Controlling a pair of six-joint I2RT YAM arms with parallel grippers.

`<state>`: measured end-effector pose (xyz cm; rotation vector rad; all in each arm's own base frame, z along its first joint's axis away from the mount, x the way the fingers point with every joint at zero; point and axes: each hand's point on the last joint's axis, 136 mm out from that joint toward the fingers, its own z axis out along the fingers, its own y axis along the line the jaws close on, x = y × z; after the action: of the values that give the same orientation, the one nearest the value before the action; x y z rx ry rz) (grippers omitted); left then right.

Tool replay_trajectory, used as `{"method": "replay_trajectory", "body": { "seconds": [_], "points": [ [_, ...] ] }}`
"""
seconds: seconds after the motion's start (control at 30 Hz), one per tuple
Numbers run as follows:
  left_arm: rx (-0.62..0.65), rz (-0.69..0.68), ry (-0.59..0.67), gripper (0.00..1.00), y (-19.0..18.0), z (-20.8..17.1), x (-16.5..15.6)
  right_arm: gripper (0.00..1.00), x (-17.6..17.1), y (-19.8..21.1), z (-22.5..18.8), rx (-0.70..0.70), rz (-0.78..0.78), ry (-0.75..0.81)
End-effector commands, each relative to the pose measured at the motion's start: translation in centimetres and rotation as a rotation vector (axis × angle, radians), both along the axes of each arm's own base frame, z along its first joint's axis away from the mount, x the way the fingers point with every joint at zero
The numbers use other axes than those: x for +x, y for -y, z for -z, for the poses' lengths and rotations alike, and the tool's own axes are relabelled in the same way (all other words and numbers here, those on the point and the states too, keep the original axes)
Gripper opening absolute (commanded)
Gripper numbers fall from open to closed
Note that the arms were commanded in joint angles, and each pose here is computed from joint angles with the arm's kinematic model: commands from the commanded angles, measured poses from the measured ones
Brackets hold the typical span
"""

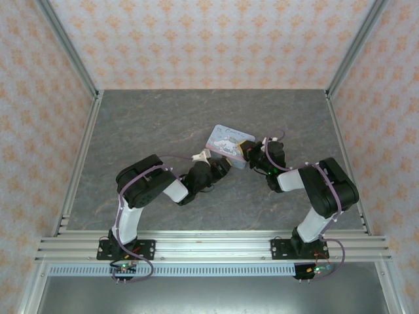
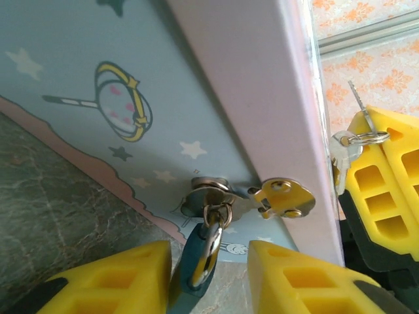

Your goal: Unlock a padlock with a key

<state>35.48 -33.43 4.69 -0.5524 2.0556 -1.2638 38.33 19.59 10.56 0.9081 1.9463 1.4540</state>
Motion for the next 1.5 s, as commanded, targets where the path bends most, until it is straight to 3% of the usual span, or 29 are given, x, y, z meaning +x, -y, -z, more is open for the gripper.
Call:
{"method": "replay_trajectory", "body": {
  "seconds": [0.0, 0.67, 1.0, 1.47],
  "points": [
    [0.003, -0.036, 0.020, 0.33, -0.5, -0.7, 0.5, 0.00, -1.4, 0.0, 3.3, -0.029, -0.024, -0.106],
    [0.089, 0.018, -0.018, 0.26, 0.4, 1.2, 0.3, 0.00, -1.4, -0.1, 3.5, -0.025, -0.025, -0.109],
    [0.103, 0.034, -0.060, 0.00, 0.3, 1.4, 0.1, 0.00, -1.3, -0.3, 2.5, -0.015, -0.042, -0.085],
    [0.022, 0.183, -0.093, 0.00, 0.0, -2.9, -0.1, 0.00, -5.7, 0.0, -3.0, -0.081, -0.160, 0.031]
  ]
}}
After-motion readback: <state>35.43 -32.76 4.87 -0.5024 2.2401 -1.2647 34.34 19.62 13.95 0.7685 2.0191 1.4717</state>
